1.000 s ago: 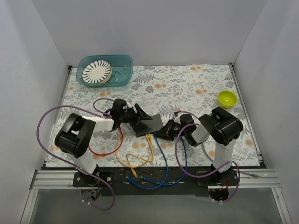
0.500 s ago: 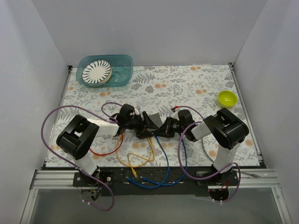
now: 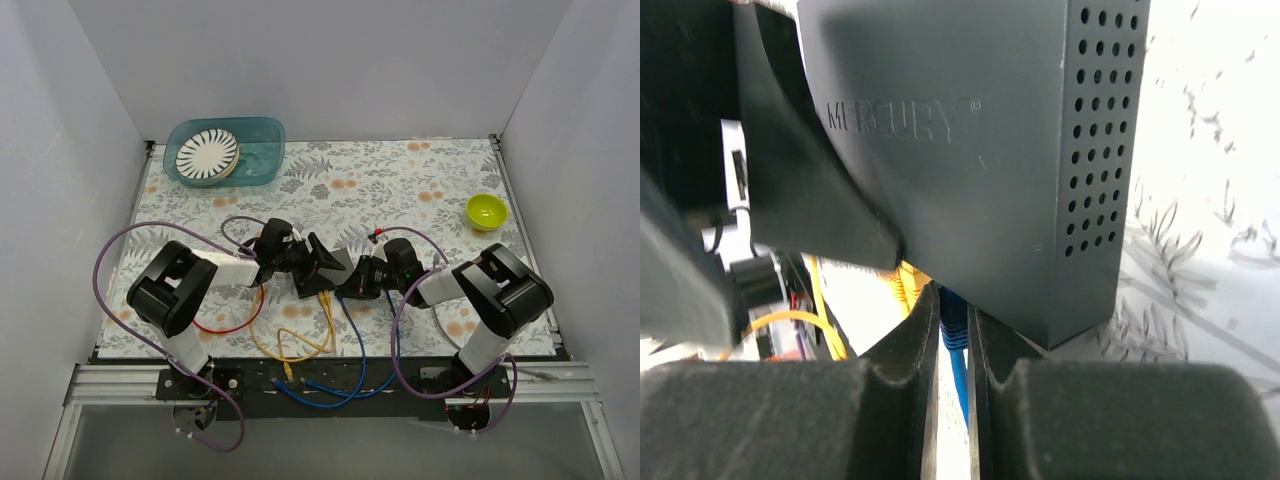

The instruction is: Pull the plug from the switch port

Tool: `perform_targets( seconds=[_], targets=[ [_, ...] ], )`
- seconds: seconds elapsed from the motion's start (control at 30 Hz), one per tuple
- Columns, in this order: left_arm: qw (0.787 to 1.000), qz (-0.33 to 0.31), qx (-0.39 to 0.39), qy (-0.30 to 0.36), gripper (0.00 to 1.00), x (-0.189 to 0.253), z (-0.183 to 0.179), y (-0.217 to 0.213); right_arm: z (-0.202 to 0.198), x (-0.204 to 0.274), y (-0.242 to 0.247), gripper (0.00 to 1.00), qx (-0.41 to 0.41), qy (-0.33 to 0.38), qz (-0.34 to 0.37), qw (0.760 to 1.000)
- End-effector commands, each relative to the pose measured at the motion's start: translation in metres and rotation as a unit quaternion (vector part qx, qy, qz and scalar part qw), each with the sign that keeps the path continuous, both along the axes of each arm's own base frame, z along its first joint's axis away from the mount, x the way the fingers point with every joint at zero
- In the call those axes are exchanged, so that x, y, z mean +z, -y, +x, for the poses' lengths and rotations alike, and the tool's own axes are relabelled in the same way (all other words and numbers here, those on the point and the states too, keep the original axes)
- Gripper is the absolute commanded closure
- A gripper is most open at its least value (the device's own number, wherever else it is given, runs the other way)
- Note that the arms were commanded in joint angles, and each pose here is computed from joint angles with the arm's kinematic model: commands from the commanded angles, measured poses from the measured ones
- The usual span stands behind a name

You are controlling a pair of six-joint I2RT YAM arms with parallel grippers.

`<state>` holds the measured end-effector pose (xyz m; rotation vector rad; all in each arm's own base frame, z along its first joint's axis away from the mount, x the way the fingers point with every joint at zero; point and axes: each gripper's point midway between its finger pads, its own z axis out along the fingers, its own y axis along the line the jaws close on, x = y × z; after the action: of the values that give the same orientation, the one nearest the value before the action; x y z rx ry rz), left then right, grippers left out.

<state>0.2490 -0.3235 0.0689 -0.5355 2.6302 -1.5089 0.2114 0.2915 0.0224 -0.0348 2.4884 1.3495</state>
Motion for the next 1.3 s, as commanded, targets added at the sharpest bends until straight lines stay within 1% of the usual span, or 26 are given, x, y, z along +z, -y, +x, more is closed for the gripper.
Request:
perform_targets(
  seconds=[0.0, 0.1, 0.13, 0.17, 0.23, 0.27, 0.3, 0.37, 0.4, 0.5, 0.57, 0.67, 0.8, 0.9, 1.1, 1.27],
  targets=[
    [0.996, 0.074, 0.044, -0.008, 0.37, -0.038, 0.013, -0.018, -0.05, -0.025, 0.014, 0.99, 0.069, -0.063, -0.03, 0.995],
    [0.995, 0.085, 0.049, -0.008, 0.37, -0.042, 0.015, -0.02, -0.052, -0.023, 0.01, 0.99, 0.083, -0.064, -0.029, 0.994],
    [0.995, 0.088, 0.05, -0.009, 0.37, -0.044, 0.015, -0.021, -0.052, -0.026, 0.01, 0.99, 0.093, -0.056, -0.043, 0.993],
    [0.995, 0.088, 0.05, -0.009, 0.37, -0.043, 0.016, -0.021, -0.055, -0.034, 0.015, 0.99, 0.094, -0.07, -0.068, 0.991],
    [0.995, 0.084, 0.048, -0.003, 0.37, -0.039, 0.017, -0.019, -0.055, -0.036, 0.016, 0.99, 0.093, -0.067, -0.067, 0.991],
    [0.995, 0.082, 0.048, 0.0, 0.37, -0.035, 0.018, -0.019, -0.056, -0.034, 0.015, 0.99, 0.086, -0.081, -0.056, 0.991],
    [0.995, 0.085, 0.048, 0.001, 0.37, -0.033, 0.016, -0.02, -0.048, -0.03, 0.01, 0.99, 0.08, -0.07, -0.035, 0.994],
    [0.994, 0.093, 0.052, 0.021, 0.37, -0.023, 0.015, -0.021, -0.051, -0.031, 0.007, 0.99, 0.061, -0.106, -0.015, 0.992],
    [0.993, 0.107, 0.052, 0.019, 0.37, -0.024, 0.01, -0.025, -0.042, -0.022, 0.0, 0.99, 0.054, -0.09, 0.012, 0.994],
    [0.988, 0.137, 0.059, 0.036, 0.37, -0.019, -0.002, -0.03, -0.04, -0.018, -0.006, 0.99, 0.039, -0.108, 0.041, 0.993],
    [0.984, 0.157, 0.075, 0.041, 0.36, -0.017, -0.005, -0.037, -0.035, -0.014, -0.01, 0.99, 0.037, -0.1, 0.047, 0.993],
    [0.981, 0.169, 0.088, 0.043, 0.36, -0.009, -0.013, -0.043, -0.028, -0.013, -0.011, 0.99, 0.036, -0.088, 0.037, 0.995],
    [0.983, 0.164, 0.077, 0.037, 0.35, -0.003, -0.032, -0.037, -0.023, -0.01, -0.012, 0.99, 0.034, -0.082, 0.034, 0.996],
    [0.984, 0.16, 0.072, 0.034, 0.35, -0.003, -0.039, -0.033, -0.021, -0.011, -0.014, 0.99, 0.033, -0.081, 0.033, 0.996],
    [0.985, 0.157, 0.062, 0.023, 0.35, -0.012, -0.043, -0.025, -0.021, -0.011, -0.012, 0.99, 0.033, -0.079, 0.026, 0.996],
    [0.978, 0.196, 0.075, 0.005, 0.35, -0.037, -0.039, -0.031, -0.029, -0.014, -0.008, 0.99, 0.045, -0.079, 0.013, 0.996]
  ],
)
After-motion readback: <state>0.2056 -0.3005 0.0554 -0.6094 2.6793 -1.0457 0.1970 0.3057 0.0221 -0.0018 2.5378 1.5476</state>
